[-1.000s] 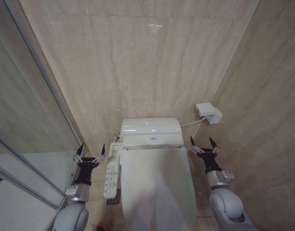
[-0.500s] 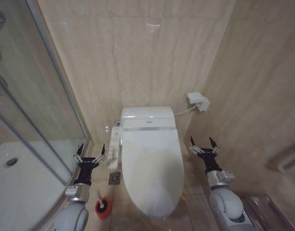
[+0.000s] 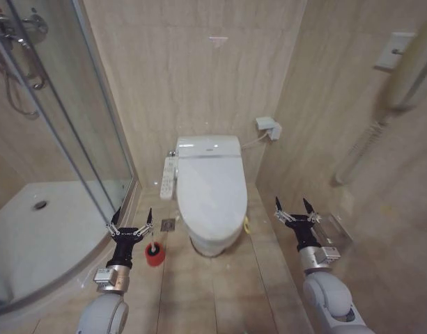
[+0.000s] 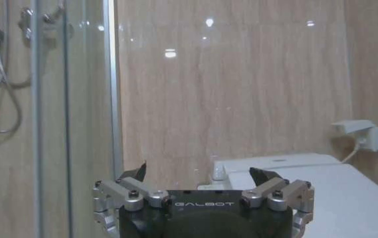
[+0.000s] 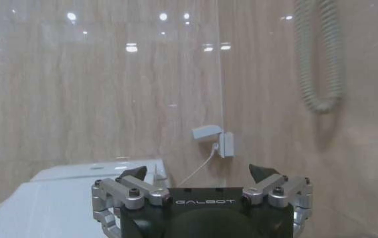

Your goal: Open the toilet lid, clean the toilet bowl with a toilet brush, close the toilet lid, and flush.

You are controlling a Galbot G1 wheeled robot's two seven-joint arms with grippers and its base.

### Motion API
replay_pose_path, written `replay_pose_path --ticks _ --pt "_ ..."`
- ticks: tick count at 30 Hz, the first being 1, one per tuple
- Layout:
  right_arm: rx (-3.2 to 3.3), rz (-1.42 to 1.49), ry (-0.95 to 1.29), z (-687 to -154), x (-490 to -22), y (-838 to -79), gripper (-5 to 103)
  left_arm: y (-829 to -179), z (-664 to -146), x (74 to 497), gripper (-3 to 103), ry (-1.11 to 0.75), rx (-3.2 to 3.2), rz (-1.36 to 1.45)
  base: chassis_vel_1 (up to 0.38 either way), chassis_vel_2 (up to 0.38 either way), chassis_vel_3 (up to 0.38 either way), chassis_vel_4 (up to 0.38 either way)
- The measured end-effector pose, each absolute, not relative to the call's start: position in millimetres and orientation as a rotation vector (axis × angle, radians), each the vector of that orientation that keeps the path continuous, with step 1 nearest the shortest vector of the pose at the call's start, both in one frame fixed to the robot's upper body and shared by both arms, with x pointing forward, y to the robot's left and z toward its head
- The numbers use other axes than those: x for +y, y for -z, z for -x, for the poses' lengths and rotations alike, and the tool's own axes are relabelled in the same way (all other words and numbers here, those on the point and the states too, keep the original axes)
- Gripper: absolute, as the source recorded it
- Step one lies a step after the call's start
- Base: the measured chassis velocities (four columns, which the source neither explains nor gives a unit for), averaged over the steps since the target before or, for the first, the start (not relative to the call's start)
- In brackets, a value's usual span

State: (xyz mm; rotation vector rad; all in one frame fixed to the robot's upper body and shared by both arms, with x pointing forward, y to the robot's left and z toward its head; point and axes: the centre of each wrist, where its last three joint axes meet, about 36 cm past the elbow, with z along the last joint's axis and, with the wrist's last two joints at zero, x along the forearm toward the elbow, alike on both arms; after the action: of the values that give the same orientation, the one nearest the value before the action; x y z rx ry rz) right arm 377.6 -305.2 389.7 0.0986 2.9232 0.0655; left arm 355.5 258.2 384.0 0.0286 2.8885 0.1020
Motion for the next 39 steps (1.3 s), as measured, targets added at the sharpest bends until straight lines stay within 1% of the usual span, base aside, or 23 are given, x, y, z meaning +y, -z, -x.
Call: replay_pose_path --ticks 5,8,17,30,39 --pt "2.923 -0.099 -0.066 -377.6 -305.2 -389.7 100 -383.9 -355.5 258.2 100 -0.102 2.889 -0.028 0.275 -0.266 -0.272 0.282" --pt "2.923 -0.099 -0.066 -377.6 -305.2 -389.7 100 -384.0 -355.5 258.2 100 -0.102 2.889 -0.028 0.065 -0.115 -0.103 0.07" --pt "2.923 -0.098 -0.066 -377.8 -305.2 -389.9 100 -384.1 -355.7 258.2 100 -0.102 2.888 -0.028 -0.026 0.027 0.026 -0.014" --pt "2.923 -0.099 -0.066 -377.6 -305.2 -389.7 100 -384.0 -355.5 258.2 100 -0.102 2.889 -0.028 0.125 -0.121 -0.136 0.13" --pt "2.923 -0.099 -0.066 -377.7 -305.2 -389.8 100 -384.1 -355.6 258.2 100 -0.102 2.888 -0.028 -0.026 0.038 0.035 -0.027"
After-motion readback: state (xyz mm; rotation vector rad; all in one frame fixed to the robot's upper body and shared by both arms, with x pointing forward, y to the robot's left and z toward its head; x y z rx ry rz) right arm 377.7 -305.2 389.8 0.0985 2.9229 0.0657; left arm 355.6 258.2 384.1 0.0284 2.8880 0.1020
